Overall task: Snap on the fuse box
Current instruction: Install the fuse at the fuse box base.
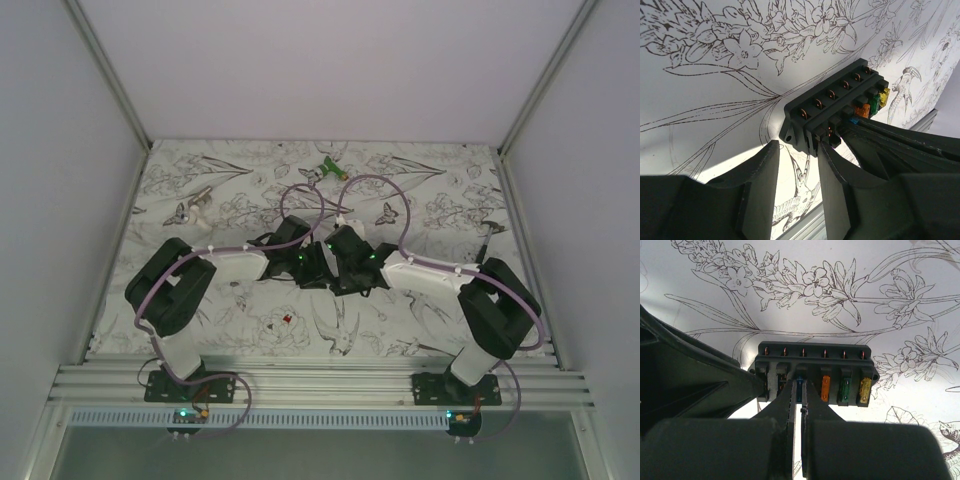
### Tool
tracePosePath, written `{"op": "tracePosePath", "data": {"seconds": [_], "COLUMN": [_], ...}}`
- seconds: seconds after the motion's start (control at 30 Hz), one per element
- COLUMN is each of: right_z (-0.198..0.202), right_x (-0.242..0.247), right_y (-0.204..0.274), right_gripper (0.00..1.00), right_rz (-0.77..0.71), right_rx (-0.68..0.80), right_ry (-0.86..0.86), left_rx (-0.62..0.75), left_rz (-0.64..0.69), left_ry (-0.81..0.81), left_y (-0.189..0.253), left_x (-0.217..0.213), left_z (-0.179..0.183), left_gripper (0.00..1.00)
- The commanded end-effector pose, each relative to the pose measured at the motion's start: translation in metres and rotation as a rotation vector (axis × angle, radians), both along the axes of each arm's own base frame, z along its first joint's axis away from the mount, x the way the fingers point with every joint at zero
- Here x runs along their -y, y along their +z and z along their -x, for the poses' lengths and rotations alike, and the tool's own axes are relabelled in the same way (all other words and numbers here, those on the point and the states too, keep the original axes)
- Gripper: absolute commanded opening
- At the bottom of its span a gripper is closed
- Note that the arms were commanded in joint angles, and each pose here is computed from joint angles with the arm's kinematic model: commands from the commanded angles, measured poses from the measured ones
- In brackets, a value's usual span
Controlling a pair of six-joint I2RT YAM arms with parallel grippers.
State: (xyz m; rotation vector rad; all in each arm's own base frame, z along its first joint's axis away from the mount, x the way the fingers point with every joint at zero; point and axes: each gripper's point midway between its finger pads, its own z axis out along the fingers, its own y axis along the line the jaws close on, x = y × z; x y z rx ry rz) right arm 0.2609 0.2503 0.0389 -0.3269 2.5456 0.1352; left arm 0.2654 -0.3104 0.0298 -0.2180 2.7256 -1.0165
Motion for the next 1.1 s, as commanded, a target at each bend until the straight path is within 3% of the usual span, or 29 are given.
{"op": "tracePosePath", "data": {"seconds": [0.0, 0.2, 0.37, 1.07], "right_z": [0.011, -0.007, -0.014, -0.008], "right_x": [0.007, -0.014, -0.026, -0.015], "right_y": [-0.006, 0.030, 0.051, 0.027], "right_gripper": [0.02, 0.21, 0.27, 0.29], "right_rz": [0.052, -0.023, -0.066, 0.020], "right_rx": [-0.042, 0.043, 0.076, -0.006], "right_ry": [0.046, 0.090, 0.115, 0.007], "left_rx": [-0.005, -0.001, 0.001, 0.003], "left_rz": [0.003, 0.001, -0.002, -0.043], "left_ry": [-0.005, -0.007, -0.008, 0.034], "left_y": [0.002, 0.005, 0.006, 0.006], "left_x": [0.001, -0.001, -0.002, -0.026], "left_z": [0.002, 0.003, 0.004, 0.003], "left_gripper": [0.39, 0.39, 0.39, 0.41]}}
